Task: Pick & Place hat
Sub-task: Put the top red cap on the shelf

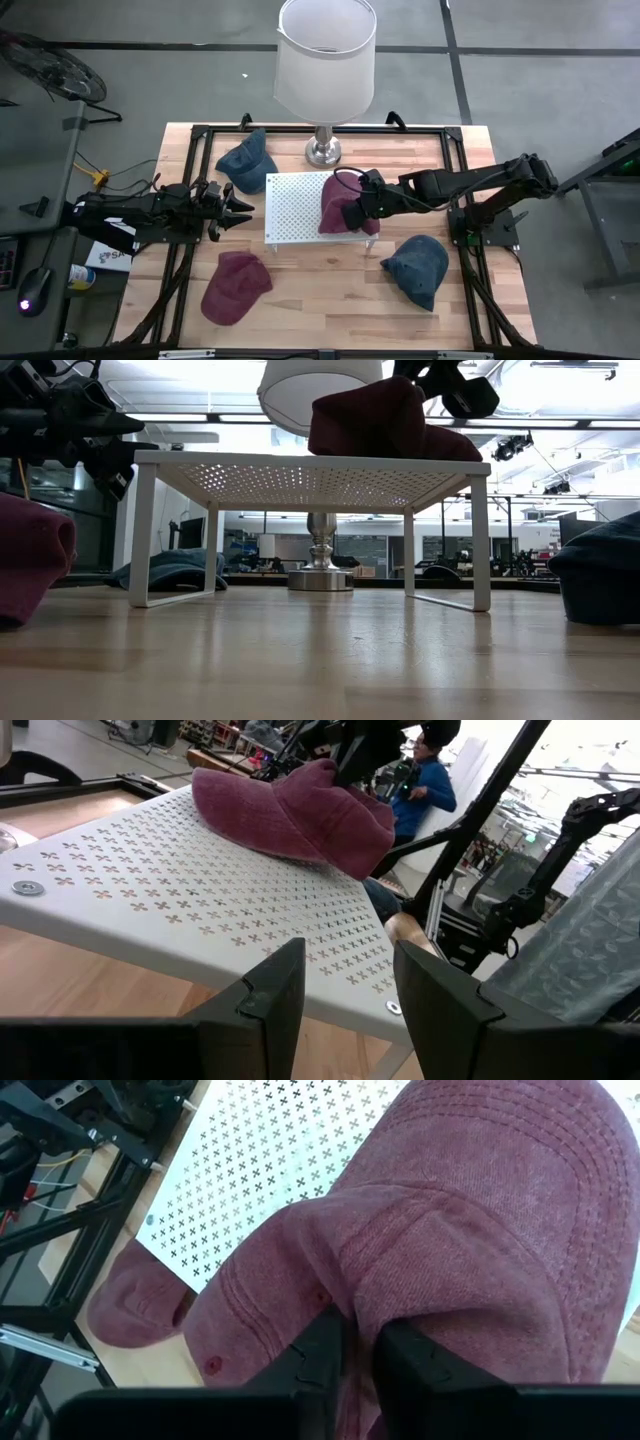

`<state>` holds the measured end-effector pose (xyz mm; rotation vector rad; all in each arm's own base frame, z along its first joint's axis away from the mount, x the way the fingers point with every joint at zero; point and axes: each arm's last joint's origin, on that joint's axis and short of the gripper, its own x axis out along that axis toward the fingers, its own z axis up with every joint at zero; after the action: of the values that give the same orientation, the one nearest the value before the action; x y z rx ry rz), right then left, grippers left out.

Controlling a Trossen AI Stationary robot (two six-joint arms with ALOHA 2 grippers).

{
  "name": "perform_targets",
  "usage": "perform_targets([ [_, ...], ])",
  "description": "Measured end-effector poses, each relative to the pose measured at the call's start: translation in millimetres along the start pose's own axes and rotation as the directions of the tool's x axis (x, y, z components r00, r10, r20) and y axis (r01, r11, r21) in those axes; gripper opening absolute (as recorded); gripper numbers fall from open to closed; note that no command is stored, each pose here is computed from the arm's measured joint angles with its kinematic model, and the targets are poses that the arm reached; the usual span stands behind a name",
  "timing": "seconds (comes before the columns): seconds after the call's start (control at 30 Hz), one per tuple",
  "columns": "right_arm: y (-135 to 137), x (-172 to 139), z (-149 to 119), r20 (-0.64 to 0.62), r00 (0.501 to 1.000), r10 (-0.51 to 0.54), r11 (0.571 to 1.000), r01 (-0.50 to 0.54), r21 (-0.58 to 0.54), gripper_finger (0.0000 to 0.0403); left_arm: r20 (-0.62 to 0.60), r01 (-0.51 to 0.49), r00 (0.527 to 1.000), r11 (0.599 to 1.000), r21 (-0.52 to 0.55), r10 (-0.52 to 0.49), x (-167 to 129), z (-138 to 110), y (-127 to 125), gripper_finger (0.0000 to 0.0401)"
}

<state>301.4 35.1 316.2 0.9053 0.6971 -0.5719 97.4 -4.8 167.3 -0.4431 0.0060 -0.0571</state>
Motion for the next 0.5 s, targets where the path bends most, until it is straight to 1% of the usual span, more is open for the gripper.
perform_targets([
  [0.23,0.1,0.0,-0.2,-0.004,1.0,0.002,1.0,-0.002,-0.001,0.0053,0.0,0.0,1.0,1.0,0.0,0.0,0.0,0.0,0.0,0.0154],
  [0.37,0.1,0.0,-0.2,-0.007,1.0,0.003,1.0,-0.003,-0.003,0.0073,0.0,0.0,1.0,1.0,0.0,0.0,0.0,0.0,0.0,0.0154],
  [0.5,0.2,-0.9,-0.2,-0.013,1.0,0.009,1.0,-0.009,-0.004,0.0104,0.0,0.0,1.0,1.0,0.0,0.0,0.0,0.0,0.0,0.0154],
])
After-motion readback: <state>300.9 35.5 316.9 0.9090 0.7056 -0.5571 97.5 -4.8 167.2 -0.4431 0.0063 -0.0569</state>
